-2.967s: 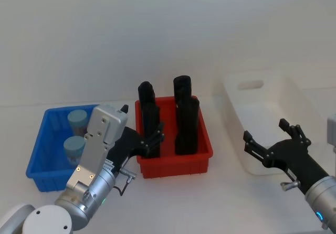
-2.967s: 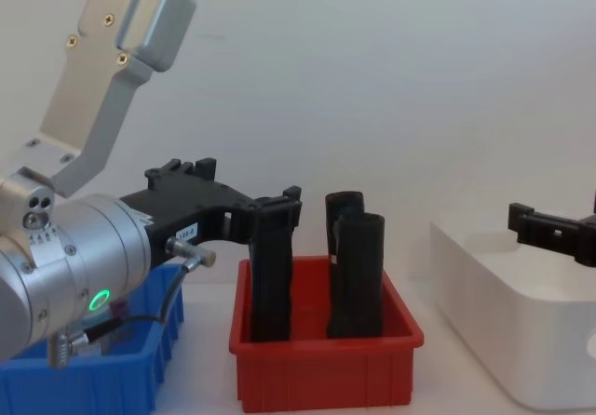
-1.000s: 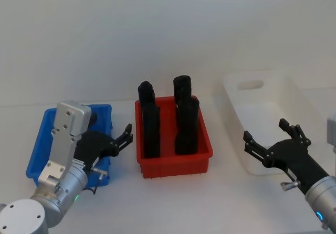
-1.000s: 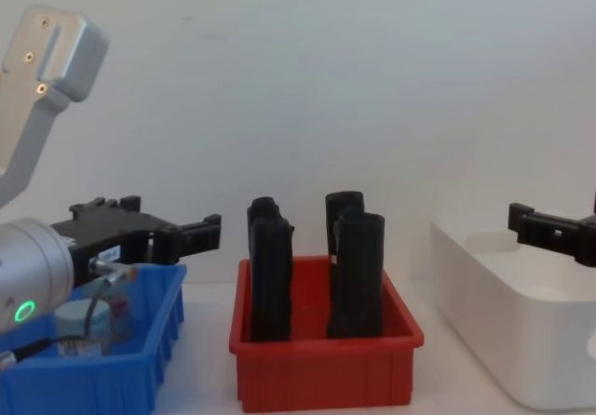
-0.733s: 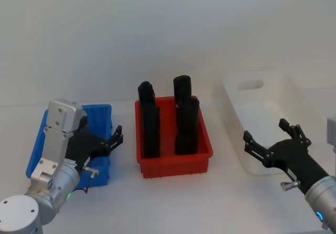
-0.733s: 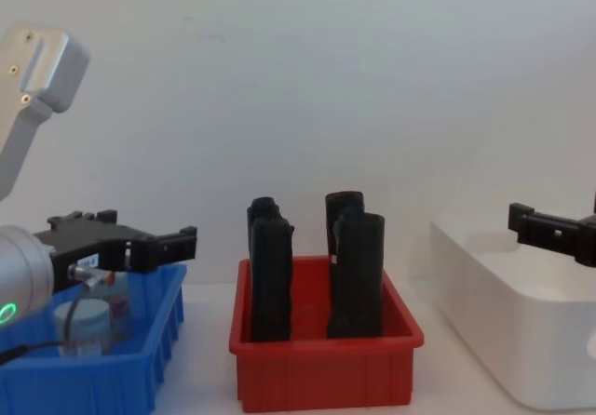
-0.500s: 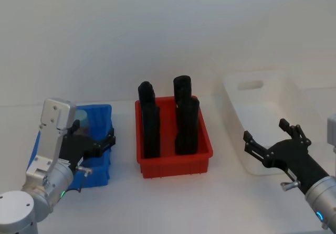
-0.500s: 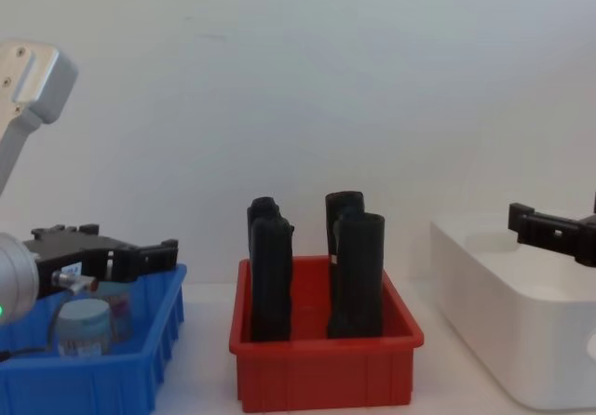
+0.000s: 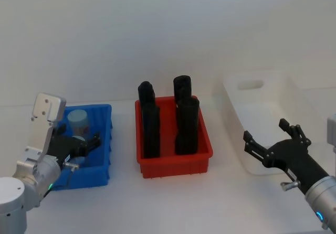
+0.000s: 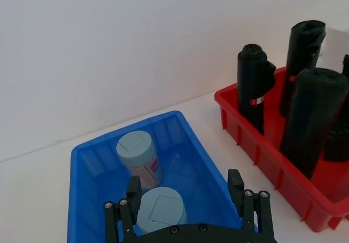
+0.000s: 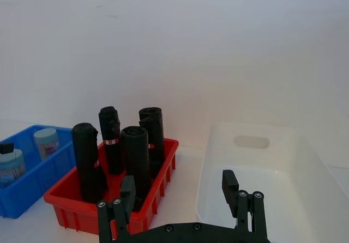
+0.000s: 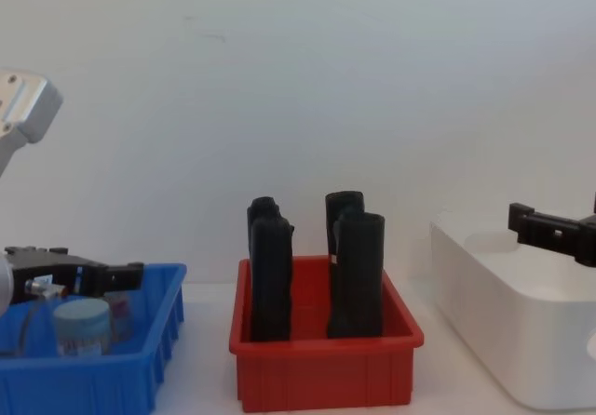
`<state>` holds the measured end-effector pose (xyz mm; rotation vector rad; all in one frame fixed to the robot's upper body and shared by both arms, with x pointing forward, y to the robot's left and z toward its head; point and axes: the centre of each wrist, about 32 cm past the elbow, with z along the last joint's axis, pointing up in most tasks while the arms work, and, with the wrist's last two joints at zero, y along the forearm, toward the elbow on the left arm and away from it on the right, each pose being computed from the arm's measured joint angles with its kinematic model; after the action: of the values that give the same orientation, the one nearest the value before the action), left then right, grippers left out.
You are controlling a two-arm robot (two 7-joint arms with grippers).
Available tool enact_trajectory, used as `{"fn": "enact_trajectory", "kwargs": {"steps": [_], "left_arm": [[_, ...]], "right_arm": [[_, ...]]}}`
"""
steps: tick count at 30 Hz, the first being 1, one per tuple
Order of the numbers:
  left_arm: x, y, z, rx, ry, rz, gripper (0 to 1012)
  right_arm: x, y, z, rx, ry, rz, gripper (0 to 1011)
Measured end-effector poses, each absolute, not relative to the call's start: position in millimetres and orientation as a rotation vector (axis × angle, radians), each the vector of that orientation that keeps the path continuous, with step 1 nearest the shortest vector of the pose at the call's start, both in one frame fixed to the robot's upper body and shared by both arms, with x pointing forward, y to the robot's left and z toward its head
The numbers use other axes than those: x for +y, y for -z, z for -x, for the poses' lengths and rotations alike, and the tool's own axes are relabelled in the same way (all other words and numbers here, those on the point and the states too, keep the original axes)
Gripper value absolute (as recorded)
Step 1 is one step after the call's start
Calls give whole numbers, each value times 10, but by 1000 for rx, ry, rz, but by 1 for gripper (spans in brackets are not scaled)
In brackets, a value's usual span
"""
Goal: Pick the cotton swabs from the blue box and place them into the white box.
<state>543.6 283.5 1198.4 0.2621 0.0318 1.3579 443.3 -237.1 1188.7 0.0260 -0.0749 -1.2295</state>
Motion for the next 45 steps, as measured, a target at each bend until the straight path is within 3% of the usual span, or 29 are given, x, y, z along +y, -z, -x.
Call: {"fn": "enact_trajectory", "kwargs": {"steps": [17,41,45], "left_arm": [[3052,-11962,-5654,116,-1364,-324,1000],[3185,-11869,-5789,199,-1349,-349,999],[3195,-11846,-5806,208,-1343,-349,947]], "right_arm": [[-2371,-11887,-4433,-75,1229,-26,1002],[-2371,-11887,-4433,-75,1229,-26,1002],[-2371,-11887,-4433,-75,1229,-26,1002]]}}
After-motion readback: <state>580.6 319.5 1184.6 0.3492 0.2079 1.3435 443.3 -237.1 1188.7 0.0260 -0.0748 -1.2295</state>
